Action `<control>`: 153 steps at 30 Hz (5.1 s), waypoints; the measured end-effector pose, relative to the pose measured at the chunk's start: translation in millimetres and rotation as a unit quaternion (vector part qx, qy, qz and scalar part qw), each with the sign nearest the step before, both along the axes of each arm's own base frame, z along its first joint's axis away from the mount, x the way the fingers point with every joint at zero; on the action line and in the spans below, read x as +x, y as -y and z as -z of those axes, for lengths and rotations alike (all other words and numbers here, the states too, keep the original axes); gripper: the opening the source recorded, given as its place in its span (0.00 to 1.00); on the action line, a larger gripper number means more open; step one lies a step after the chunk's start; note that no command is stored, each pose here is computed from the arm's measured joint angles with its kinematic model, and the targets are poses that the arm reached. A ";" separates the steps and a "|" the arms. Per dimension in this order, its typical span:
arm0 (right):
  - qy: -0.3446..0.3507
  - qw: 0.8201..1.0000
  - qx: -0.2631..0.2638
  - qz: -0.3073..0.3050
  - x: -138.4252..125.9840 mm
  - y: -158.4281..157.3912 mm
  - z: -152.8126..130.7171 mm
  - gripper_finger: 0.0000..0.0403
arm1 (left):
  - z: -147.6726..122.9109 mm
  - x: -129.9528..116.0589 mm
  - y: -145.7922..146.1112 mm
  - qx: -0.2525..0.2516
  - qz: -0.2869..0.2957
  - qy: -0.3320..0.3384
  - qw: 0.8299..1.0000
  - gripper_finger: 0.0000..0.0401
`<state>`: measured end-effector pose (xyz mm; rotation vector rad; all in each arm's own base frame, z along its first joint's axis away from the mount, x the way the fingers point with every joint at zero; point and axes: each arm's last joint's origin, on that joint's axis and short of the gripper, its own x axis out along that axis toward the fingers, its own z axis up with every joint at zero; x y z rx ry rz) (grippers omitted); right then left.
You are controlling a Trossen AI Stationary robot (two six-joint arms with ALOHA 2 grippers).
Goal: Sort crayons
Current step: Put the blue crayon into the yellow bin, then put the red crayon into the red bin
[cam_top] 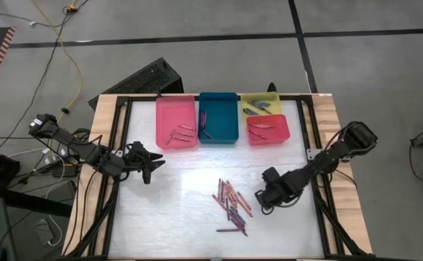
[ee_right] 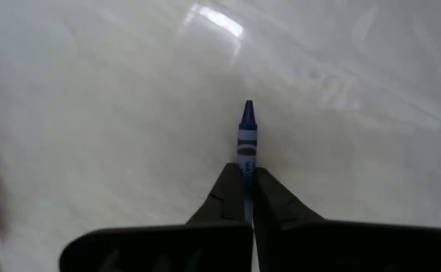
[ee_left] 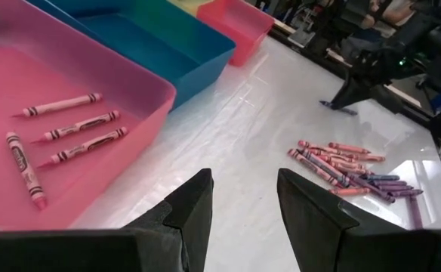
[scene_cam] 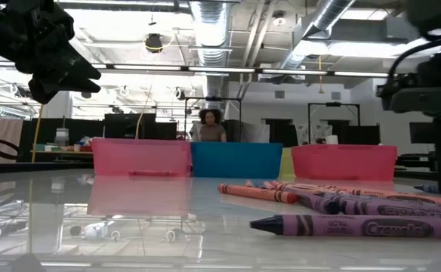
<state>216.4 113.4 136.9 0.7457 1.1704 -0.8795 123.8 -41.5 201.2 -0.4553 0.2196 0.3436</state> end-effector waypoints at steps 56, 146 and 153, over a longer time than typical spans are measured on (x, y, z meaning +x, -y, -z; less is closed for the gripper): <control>-0.027 0.963 -0.230 -0.139 29.9 308.2 -163.7 0.00 | -42.4 -28.8 -13.0 0.044 0.041 -0.045 0.997 0.35; 0.087 0.938 -0.113 -0.317 69.4 -12.6 -140.6 0.18 | -46.7 -26.9 -12.0 0.013 0.035 -0.016 0.999 0.35; 0.132 0.952 -0.126 -0.248 85.5 -56.7 -102.7 0.18 | -60.7 -23.5 -7.9 0.018 0.091 0.037 0.995 0.35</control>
